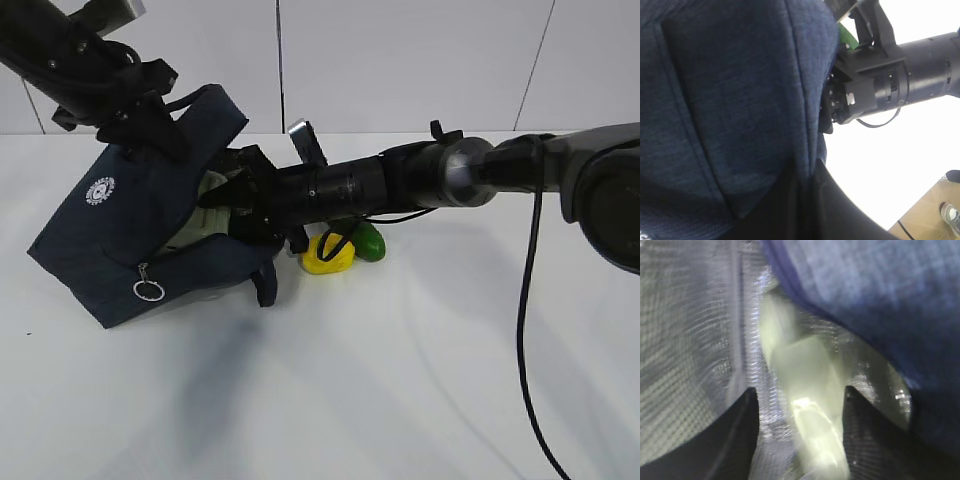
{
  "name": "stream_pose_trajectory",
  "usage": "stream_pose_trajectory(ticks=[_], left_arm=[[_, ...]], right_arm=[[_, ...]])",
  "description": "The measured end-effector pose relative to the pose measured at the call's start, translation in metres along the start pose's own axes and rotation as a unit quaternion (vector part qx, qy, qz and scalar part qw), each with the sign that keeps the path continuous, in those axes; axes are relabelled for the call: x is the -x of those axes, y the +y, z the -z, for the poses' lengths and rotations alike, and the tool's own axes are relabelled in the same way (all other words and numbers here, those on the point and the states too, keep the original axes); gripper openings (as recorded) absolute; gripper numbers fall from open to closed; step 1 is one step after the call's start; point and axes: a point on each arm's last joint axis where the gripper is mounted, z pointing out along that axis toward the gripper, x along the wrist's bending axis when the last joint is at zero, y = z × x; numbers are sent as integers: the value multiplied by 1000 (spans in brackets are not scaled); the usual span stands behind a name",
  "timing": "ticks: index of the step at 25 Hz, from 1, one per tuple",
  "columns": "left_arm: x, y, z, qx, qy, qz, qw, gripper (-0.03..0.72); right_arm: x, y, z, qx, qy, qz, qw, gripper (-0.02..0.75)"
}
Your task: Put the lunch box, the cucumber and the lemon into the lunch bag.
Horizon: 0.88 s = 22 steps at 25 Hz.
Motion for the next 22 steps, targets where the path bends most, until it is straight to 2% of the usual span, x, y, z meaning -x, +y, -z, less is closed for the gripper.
stream_pose_trajectory(ticks=[15,22], left_arm=[[-1,0,-1,-2,1,0,1000,5],[-3,-1,0,-4,-3,9,1000,5]], right_arm=[[-9,-5,1,-32,42,-11,999,404],[-6,3,17,-44,48,-4,998,404]])
